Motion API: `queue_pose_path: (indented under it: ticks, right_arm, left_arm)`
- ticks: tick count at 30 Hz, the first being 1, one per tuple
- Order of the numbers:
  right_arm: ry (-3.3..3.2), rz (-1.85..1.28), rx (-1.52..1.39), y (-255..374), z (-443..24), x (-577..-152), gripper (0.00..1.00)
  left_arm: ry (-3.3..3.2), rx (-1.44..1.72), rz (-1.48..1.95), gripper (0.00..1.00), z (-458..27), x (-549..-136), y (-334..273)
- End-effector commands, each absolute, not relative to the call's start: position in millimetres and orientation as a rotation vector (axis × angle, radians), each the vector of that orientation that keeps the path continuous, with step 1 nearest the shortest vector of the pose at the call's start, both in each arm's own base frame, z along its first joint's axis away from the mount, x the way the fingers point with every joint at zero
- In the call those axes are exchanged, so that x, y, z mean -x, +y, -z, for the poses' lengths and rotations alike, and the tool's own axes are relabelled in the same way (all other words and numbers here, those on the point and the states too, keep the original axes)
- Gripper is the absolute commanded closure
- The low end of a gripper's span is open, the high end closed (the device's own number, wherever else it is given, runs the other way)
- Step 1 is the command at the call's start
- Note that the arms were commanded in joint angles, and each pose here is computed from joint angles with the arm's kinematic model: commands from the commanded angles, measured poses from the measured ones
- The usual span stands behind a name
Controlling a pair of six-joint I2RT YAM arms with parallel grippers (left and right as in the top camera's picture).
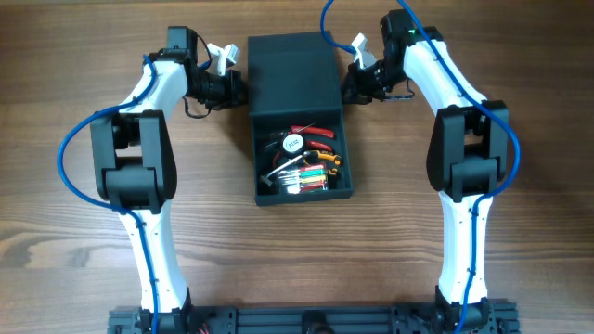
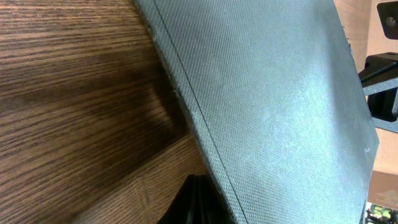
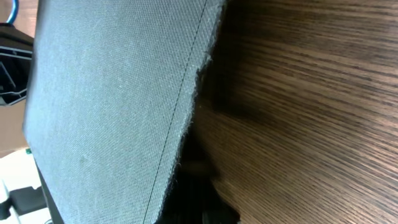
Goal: Pack container
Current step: 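Grip the lid edges with both grippers and swing it forward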
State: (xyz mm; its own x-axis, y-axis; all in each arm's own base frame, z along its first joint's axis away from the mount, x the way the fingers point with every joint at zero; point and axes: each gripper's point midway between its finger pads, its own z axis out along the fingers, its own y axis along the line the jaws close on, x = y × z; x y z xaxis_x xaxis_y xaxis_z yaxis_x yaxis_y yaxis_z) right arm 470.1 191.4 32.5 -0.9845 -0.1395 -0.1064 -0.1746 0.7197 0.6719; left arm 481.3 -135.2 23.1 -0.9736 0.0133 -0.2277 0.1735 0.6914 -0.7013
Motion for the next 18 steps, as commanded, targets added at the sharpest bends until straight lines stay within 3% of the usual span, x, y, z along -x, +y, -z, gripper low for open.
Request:
queue_pose_path:
  ticks: [1,18]
  right_arm:
    - [2.824,-1.247,0.343,207.5,-34.9,-462.8,0.96]
    - [2.798,-1.302,0.437,196.6,-46.2,-453.6,0.96]
  left_arm:
    - [2.679,-0.14,1.255,0.96,-23.5,-477.6,-143.7]
    - [2.586,-0.202,1.214,0.96,-81.5,-481.9,-144.1]
